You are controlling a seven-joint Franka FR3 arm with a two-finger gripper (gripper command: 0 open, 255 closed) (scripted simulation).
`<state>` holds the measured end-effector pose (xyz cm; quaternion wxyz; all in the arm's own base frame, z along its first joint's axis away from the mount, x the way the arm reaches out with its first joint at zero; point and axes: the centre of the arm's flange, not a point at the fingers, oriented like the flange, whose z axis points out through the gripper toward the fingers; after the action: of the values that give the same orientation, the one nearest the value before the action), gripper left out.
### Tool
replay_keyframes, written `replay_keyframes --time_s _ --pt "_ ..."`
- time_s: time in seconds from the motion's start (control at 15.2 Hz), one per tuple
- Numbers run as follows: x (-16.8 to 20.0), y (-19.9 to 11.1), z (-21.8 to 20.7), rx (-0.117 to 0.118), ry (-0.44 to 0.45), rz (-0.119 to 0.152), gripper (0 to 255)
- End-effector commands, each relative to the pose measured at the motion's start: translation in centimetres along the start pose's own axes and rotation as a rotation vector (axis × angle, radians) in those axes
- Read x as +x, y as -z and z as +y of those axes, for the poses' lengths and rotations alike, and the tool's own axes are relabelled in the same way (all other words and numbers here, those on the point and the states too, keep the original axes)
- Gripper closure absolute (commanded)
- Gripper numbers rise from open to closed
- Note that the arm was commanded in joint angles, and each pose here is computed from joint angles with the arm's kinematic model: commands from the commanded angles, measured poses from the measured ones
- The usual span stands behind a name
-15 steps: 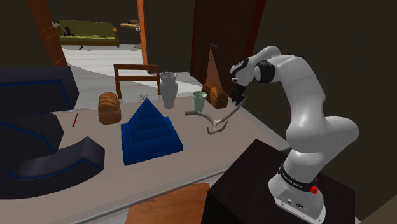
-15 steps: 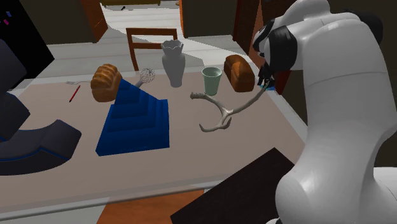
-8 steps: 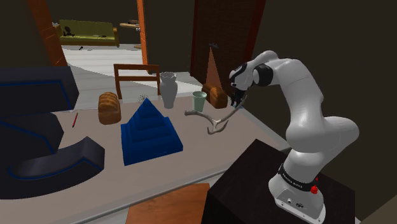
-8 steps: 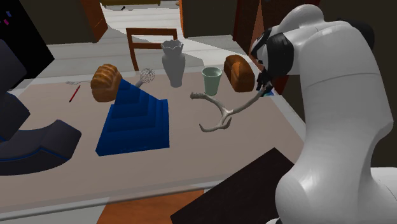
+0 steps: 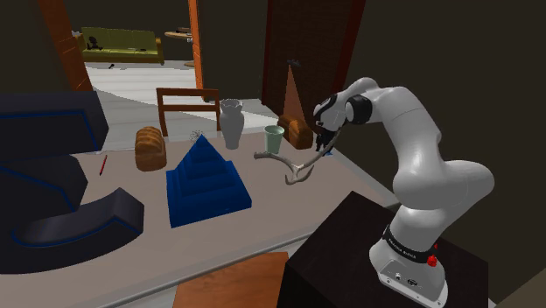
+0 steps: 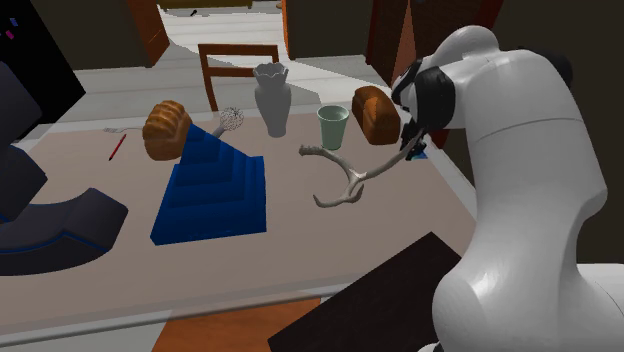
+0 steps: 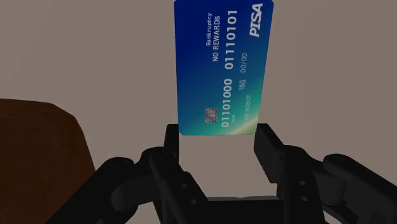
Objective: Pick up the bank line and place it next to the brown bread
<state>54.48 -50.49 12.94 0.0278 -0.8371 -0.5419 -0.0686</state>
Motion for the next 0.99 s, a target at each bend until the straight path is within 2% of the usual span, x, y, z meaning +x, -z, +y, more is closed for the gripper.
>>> replay_keyframes --time_s 0.0,0.46,0.53,0.86,0.92 --pt "-0.2 -0.9 0.0 0.000 0.000 0.000 255" --pt "-0.2 -0.9 0.0 0.000 0.000 0.000 255" --pt "-0.2 -0.9 0.0 0.000 0.000 0.000 0" --pt "-0.2 -0.9 0.0 0.000 0.000 0.000 0" --pt "-0.2 0.4 0.0 0.000 0.000 0.000 0"
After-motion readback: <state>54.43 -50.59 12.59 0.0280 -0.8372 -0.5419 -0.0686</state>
